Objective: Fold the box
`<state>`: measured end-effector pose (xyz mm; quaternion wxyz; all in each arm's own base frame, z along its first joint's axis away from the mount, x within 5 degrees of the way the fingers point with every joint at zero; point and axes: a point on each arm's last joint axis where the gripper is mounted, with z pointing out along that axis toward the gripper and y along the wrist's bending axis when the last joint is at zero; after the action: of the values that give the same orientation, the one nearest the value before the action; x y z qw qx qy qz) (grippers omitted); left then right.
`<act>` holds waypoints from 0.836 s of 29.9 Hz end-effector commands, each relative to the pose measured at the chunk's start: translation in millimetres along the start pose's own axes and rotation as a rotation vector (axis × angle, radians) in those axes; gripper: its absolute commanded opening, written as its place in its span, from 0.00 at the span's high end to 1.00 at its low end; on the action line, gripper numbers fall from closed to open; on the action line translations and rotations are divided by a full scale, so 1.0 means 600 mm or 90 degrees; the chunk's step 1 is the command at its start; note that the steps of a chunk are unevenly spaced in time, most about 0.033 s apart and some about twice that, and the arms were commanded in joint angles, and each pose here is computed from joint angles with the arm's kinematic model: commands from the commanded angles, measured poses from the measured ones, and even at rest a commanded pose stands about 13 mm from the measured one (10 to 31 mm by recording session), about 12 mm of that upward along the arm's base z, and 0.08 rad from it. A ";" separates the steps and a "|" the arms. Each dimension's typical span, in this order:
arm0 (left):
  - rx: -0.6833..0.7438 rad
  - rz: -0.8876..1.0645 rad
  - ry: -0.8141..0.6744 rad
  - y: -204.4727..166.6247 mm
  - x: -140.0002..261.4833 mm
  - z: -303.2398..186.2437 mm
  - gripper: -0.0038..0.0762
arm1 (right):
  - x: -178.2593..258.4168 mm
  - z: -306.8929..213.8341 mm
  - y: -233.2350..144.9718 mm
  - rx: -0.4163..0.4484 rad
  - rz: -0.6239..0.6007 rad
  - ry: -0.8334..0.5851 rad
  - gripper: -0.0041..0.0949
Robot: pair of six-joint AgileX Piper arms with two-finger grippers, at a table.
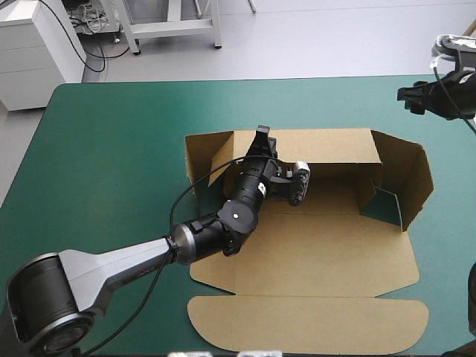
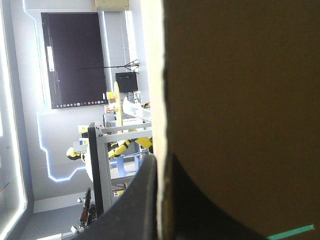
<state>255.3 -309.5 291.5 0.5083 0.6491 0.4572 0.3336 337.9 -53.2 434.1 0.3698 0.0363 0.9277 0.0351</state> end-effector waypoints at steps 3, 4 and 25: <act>-0.048 -0.020 -0.002 0.043 0.003 -0.020 0.96 | -0.019 0.018 -0.023 -0.076 0.013 -0.042 0.35; -0.049 -0.020 -0.001 0.043 0.003 -0.020 0.96 | -0.017 0.031 -0.026 -0.078 0.013 -0.029 0.35; -0.051 -0.073 0.002 0.043 0.005 -0.019 0.96 | 0.046 0.117 -0.035 -0.116 -0.034 0.118 0.44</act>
<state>255.6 -309.4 291.6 0.5192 0.6327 0.4771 0.3203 379.6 -72.6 334.0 0.2374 -0.0150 0.9645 0.1147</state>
